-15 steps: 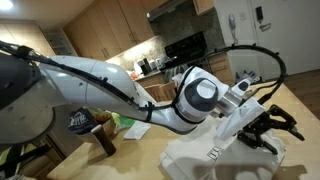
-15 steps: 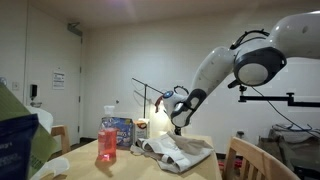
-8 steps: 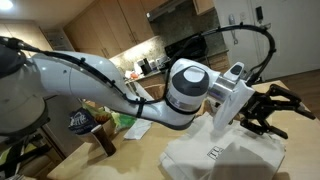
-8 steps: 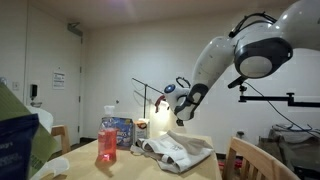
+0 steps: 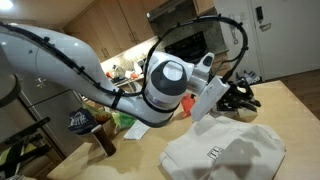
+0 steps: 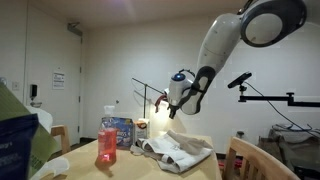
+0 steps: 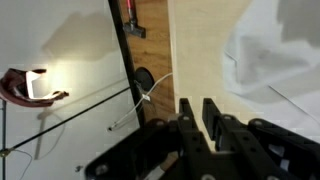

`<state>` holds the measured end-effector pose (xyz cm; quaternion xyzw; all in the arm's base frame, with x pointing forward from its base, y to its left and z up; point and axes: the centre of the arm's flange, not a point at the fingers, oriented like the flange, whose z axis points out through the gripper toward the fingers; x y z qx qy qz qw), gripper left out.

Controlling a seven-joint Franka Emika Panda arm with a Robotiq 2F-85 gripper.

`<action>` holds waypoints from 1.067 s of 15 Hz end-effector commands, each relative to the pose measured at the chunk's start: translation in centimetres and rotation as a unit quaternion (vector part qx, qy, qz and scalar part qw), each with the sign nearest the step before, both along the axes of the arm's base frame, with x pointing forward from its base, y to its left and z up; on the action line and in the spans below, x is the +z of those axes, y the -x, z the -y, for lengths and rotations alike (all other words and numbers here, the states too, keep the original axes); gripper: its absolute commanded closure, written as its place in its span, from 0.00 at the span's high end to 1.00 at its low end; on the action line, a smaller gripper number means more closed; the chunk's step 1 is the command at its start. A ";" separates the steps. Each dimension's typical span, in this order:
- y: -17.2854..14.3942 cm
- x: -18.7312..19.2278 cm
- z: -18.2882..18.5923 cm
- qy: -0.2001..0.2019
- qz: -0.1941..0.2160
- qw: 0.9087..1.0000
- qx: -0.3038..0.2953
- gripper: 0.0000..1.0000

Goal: Move the blue box forward then move the beige box forward then move the white box forward then move the white bag to the right and put it upright

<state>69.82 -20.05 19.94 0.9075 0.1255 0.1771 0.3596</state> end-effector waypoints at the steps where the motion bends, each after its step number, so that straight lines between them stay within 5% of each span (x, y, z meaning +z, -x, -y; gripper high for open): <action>1: 2.0 1.9 -4.6 -0.070 0.029 0.995 0.071 0.00; 7: 1.7 1.4 -12.2 -0.128 0.013 0.977 0.168 0.00; 16: 1.8 -1.5 -18.7 -0.133 -0.064 0.955 0.257 0.00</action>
